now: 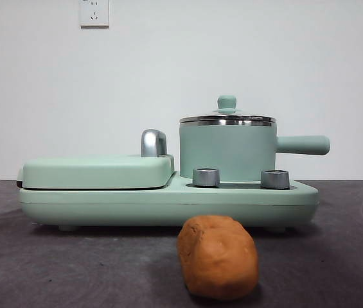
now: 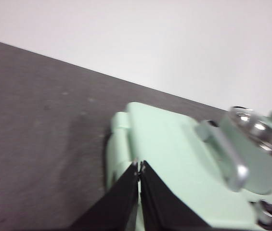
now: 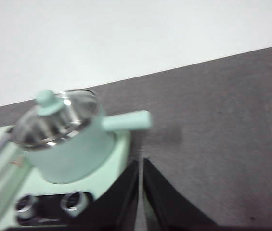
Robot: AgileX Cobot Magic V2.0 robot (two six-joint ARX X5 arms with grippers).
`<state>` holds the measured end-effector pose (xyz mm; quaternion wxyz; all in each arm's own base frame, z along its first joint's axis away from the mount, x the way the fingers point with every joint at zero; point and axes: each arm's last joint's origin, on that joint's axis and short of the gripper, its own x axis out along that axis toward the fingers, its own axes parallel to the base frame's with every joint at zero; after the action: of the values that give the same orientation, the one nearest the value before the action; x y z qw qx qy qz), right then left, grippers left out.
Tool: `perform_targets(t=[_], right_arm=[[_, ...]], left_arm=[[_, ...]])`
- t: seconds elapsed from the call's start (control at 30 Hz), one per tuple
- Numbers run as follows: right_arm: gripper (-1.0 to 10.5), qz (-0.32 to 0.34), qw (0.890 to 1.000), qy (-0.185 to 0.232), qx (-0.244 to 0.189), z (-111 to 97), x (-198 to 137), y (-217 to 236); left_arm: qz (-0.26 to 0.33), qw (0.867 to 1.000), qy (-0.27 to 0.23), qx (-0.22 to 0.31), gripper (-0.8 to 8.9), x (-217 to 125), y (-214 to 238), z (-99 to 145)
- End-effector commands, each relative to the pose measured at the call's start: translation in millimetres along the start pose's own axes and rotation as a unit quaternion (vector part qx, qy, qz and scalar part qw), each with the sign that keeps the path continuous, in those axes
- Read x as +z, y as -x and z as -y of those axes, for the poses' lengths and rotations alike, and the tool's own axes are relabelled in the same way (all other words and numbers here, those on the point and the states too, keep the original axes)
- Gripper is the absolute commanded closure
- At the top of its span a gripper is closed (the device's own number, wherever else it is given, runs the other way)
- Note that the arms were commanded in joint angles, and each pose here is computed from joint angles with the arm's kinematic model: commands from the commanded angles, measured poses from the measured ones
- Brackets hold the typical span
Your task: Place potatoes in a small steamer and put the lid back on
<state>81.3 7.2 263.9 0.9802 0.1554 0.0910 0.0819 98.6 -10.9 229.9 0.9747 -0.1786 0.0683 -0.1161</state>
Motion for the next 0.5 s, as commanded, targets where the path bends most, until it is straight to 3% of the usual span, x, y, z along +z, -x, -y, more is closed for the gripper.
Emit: perform_targets(t=[0.03, 0.23, 0.5], right_arm=[[9.4, -0.012, 1.0, 0.001, 0.02, -9, 23, 4], [9.4, -0.063, 0.993, 0.037, 0.088, -25, 60, 3], [9.4, -0.106, 0.976, 0.073, 0.173, -36, 80, -4]], left_arm=[[-0.015, 1.0, -0.003, -0.022, 8.06, 22, -3, 10], [-0.081, 0.994, -0.035, -0.065, 8.06, 63, -15, 29], [-0.139, 0.977, -0.076, -0.143, 8.07, 101, -30, 48]])
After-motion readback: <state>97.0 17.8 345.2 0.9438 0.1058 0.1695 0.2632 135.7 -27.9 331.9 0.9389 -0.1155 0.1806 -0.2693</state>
